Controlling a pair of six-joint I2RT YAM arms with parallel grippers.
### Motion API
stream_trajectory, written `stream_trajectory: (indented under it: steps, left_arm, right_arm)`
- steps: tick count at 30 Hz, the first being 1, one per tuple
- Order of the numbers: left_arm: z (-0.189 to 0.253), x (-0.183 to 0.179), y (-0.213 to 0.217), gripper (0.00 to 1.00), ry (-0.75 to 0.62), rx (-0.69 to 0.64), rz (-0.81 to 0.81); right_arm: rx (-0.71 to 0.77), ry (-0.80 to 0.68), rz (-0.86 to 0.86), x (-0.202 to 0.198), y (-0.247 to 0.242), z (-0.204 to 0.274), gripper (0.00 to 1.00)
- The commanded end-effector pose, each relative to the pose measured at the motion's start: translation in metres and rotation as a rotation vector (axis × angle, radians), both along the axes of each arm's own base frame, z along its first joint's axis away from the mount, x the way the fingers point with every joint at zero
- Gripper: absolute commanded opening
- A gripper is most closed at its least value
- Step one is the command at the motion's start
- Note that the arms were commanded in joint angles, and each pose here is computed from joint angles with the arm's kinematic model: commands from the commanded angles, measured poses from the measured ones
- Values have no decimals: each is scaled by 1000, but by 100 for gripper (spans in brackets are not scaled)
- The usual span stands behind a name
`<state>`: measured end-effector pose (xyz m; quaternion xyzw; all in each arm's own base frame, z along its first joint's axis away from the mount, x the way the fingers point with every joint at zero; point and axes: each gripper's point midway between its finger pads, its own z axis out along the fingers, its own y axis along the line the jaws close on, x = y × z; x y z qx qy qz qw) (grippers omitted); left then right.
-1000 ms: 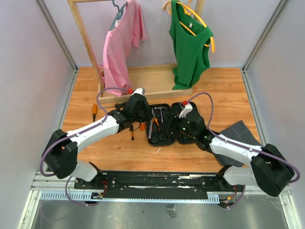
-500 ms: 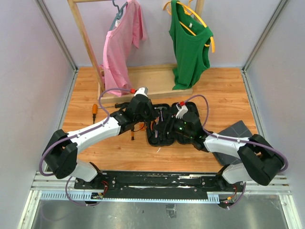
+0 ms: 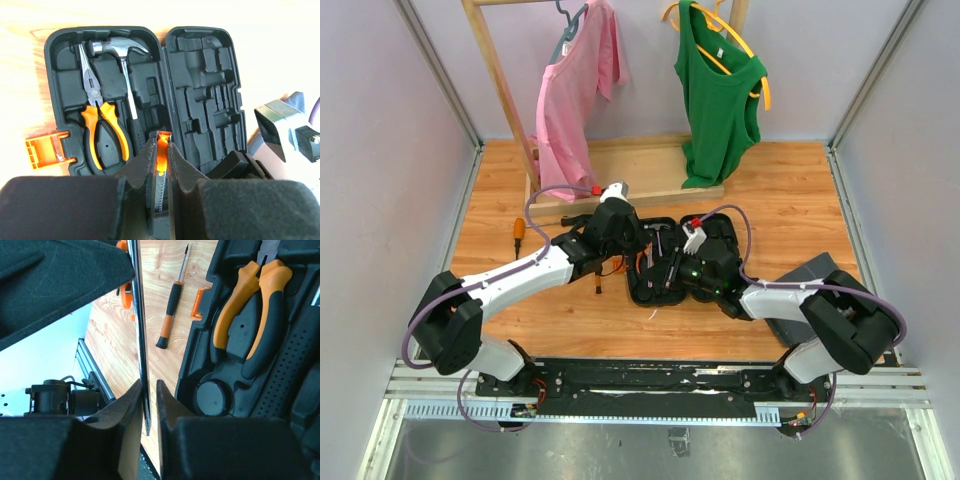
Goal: Sort the tools into containers
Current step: Pick up the utility knife at the center of the board, then place the utility knife in the storage box.
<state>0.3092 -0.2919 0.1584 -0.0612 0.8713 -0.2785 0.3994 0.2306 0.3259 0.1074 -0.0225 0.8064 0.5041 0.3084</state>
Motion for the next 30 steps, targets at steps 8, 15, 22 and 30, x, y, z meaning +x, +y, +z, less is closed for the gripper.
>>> stream_trajectory:
  steps: [8, 15, 22, 30]
  left_arm:
    - [21, 6, 6, 34, -74, -35, 52]
    - [42, 9, 24, 60, -191, 3, 56]
    - [29, 26, 67, 62, -212, 74, 112]
    - [11, 43, 90, 63, -283, 139, 163]
  right_arm:
    - [64, -13, 54, -7, 11, 5, 1]
    - [-5, 1, 40, -5, 1, -6, 0]
    - [-141, 49, -16, 7, -27, -23, 1]
    - [-279, 162, -16, 14, -55, -37, 1]
